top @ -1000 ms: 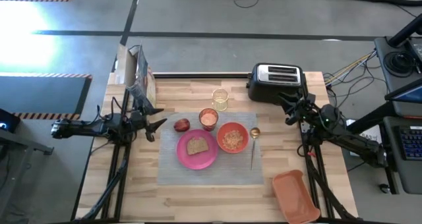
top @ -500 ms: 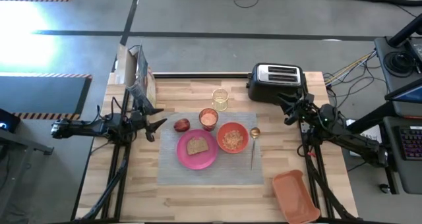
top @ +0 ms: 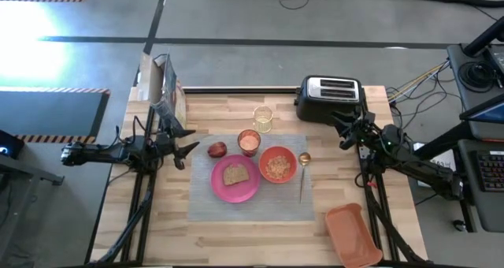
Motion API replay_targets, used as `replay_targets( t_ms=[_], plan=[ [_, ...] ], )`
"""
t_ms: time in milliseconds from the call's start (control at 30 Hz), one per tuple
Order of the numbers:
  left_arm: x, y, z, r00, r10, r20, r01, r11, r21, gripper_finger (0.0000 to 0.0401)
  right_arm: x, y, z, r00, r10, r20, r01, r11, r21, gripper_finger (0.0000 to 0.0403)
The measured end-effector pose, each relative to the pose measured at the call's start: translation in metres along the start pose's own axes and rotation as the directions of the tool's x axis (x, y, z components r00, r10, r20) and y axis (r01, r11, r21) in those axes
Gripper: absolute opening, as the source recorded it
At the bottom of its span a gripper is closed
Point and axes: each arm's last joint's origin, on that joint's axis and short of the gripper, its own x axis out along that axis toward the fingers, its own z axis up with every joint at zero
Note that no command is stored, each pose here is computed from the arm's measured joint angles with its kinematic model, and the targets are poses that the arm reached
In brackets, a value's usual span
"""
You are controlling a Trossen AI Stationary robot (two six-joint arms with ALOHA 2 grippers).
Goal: Arrange a breakfast setting
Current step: Return to Home Position
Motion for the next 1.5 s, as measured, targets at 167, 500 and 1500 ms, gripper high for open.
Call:
replay_targets(
  t_ms=[167,500,1500],
  plan=[
    [0.0000,0.0000,0.0000,1.000,0.000,0.000,0.000,1.000,0.000,0.0201,0.0000,0.0000,0.0000,1.000,0.000,0.000,0.000,1.000,0.000,0.0130],
    [0.0000,0.0000,0.0000,1.000,0.000,0.000,0.000,1.000,0.000,0.0201,0.0000,0.0000,0.0000,1.000,0.000,0.000,0.000,1.000,0.000,0.0121],
    [0.0000,0.0000,0.0000,1.000,0.000,0.000,0.000,1.000,0.000,0.0201,0.0000,0.0000,0.0000,1.000,0.000,0.000,0.000,1.000,0.000,0.0130]
  ],
)
